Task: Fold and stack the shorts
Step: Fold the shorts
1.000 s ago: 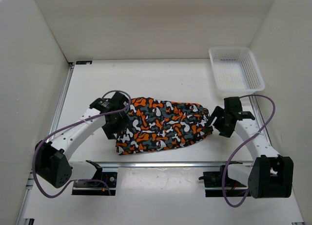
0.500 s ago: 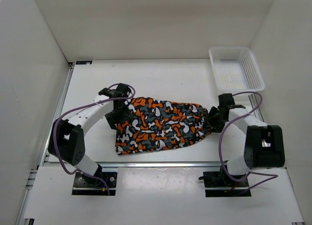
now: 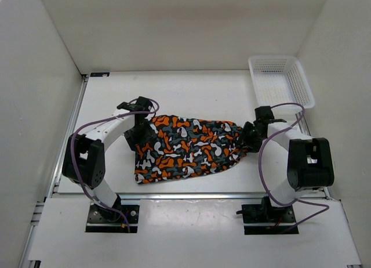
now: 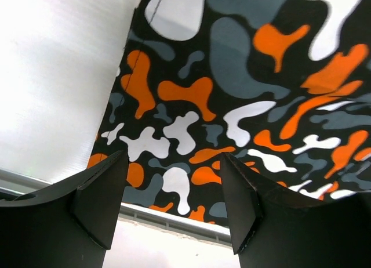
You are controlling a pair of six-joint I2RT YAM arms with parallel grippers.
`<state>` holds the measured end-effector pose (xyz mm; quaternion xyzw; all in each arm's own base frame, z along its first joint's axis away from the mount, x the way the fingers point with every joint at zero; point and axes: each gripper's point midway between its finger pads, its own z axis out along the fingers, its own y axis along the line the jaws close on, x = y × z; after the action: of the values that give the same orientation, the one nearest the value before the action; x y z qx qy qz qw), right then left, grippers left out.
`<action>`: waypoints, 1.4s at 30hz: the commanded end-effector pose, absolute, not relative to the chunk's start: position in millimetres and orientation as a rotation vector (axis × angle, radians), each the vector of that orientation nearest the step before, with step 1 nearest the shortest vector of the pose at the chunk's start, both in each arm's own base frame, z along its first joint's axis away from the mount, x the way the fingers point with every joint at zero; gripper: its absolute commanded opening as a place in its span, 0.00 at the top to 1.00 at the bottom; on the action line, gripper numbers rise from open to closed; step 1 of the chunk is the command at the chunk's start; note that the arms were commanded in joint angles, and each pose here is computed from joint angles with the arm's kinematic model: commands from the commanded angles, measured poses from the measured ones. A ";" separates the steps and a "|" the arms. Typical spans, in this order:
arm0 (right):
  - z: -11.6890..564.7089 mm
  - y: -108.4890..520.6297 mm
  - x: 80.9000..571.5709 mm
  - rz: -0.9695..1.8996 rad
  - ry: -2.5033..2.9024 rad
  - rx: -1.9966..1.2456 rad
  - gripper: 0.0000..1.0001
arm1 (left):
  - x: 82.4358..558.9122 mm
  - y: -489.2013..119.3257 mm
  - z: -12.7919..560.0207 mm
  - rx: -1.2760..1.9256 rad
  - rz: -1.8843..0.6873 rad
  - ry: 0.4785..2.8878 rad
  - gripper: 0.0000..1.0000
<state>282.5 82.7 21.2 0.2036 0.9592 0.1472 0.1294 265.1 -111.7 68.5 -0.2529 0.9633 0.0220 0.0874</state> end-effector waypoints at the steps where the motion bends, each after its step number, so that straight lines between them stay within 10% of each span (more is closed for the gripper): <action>1: 9.8 78.7 281.0 0.319 2.822 0.541 0.40 | 282.2 -113.6 85.1 -0.735 -0.012 2.818 0.25; 6: 10.6 80.1 281.4 0.277 2.822 0.513 1.00 | 289.8 -110.3 91.0 -0.752 -0.035 2.801 0.25; 19: 72.2 40.9 282.4 0.037 2.639 0.510 1.00 | 308.1 -113.0 80.1 -0.721 -0.066 2.803 0.32; 25: 98.0 37.0 295.4 -0.018 2.576 0.455 1.00 | 313.5 -119.3 43.3 -0.731 -0.044 2.874 0.90; 42: 223.0 194.3 308.8 0.091 2.343 -0.080 1.00 | 318.5 -127.7 17.0 -0.710 -0.043 2.920 0.90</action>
<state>310.6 159.5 199.0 0.0060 0.9317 0.0324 0.3617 305.9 -119.8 13.9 -0.2413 0.9691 0.0037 0.0508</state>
